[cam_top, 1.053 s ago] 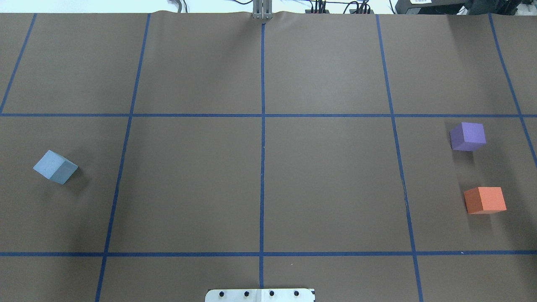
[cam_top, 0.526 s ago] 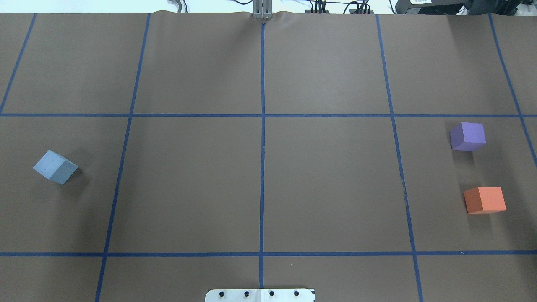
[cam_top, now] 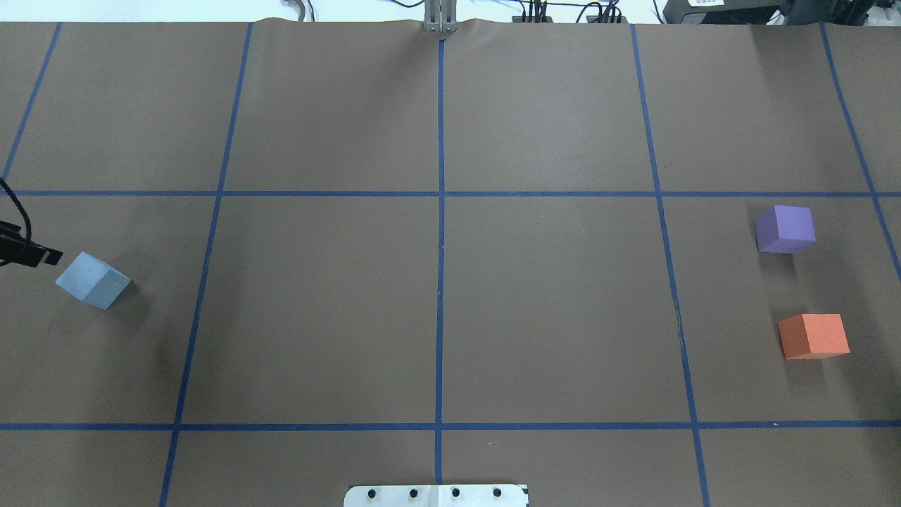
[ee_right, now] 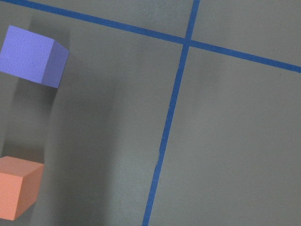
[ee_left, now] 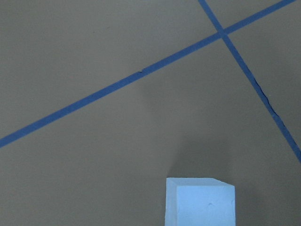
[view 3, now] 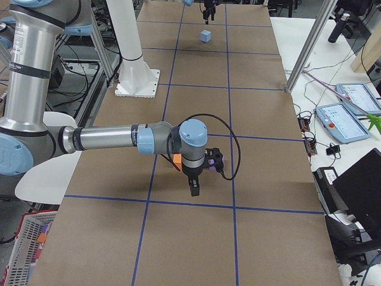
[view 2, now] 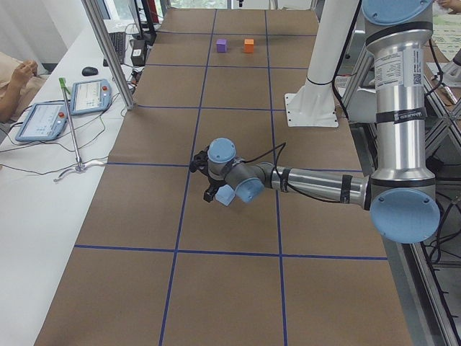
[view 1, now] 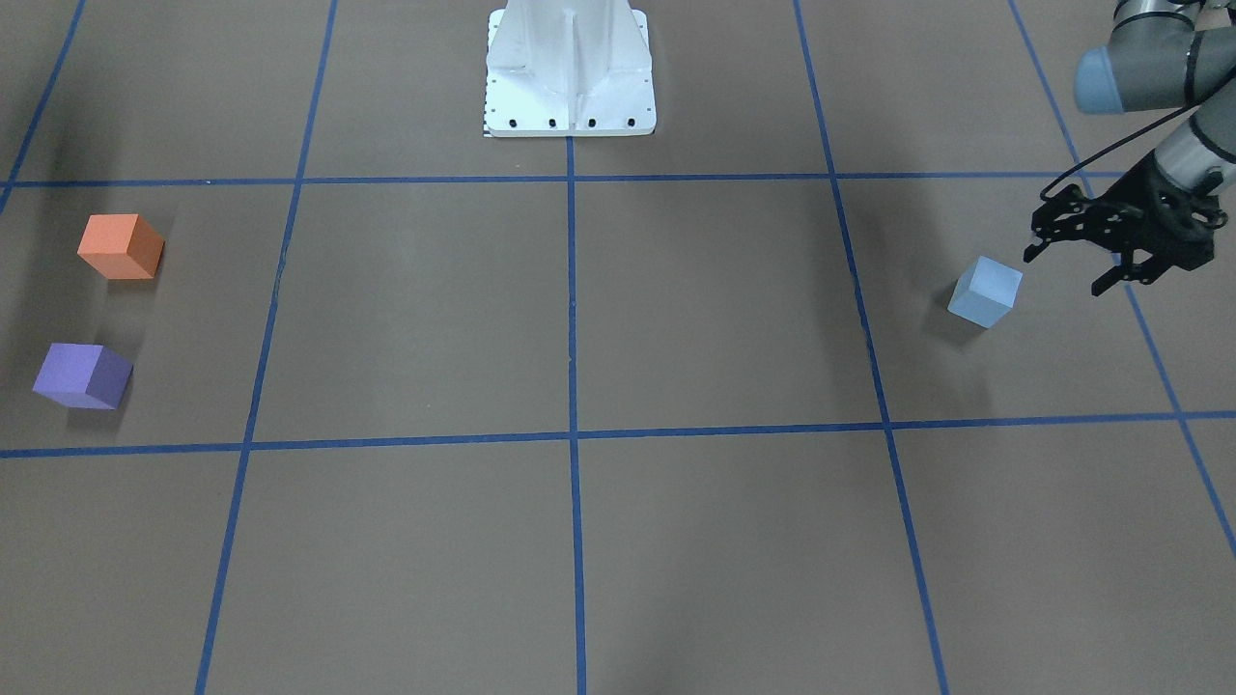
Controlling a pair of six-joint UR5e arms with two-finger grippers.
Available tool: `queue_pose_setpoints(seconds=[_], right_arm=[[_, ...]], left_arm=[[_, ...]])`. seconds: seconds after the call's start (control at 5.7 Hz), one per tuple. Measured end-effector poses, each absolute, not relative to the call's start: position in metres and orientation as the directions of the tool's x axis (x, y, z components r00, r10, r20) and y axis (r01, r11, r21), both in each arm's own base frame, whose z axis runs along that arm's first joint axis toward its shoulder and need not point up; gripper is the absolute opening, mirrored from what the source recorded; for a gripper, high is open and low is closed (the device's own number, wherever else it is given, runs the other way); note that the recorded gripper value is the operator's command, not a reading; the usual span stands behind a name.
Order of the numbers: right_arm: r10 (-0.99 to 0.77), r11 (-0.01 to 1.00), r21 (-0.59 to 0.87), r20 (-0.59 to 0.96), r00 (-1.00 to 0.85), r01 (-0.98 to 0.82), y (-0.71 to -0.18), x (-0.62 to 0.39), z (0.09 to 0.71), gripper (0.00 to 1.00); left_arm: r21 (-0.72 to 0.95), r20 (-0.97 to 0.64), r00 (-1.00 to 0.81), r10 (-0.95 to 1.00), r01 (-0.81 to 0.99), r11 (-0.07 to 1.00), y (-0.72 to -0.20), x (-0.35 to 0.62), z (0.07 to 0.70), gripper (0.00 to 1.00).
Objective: Place blue block between orange and purple blocks
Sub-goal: 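Lower the left gripper onto the light blue cube and grasp it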
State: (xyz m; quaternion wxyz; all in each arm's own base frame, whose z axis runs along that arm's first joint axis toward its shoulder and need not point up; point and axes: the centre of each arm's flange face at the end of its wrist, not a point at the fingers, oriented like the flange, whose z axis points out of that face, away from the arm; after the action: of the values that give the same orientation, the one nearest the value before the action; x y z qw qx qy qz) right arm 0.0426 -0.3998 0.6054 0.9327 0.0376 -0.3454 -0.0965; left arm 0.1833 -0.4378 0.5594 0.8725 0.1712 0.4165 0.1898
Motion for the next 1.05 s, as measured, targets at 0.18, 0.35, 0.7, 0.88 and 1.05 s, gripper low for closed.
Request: queue_pose_setpoints(seconds=[0.18,0.35,0.7,0.88,1.05], right_arm=[[-0.205,0.979,0.136,0.637,0.743,0.154,-0.4,0.043,0.606,1.0],[-0.205,0.979,0.135,0.637,0.743,0.154,-0.4,0.043,0.606,1.0],[-0.204,0.979,0.134,0.638,0.743,0.154,-0.399,0.043,0.606,1.0],[-0.202,0.979,0.131,0.638,0.743,0.154,-0.399,0.043,0.608,1.0],[-0.2,0.98,0.127,0.639,0.743,0.154,-0.399,0.043,0.61,1.0]], left_arm=[[0.452,-0.637,0.613,0.468,-0.195,0.871,-0.43,0.21,0.562,1.0],[0.447,-0.629,0.621,0.468,-0.203,0.871,-0.425,0.225,0.563,1.0],[0.442,-0.61,0.637,0.472,-0.221,0.869,-0.415,0.248,0.567,0.96],[0.432,-0.606,0.644,0.467,-0.227,0.873,-0.413,0.254,0.572,0.29],[0.422,-0.604,0.648,0.464,-0.233,0.876,-0.412,0.258,0.578,0.0]])
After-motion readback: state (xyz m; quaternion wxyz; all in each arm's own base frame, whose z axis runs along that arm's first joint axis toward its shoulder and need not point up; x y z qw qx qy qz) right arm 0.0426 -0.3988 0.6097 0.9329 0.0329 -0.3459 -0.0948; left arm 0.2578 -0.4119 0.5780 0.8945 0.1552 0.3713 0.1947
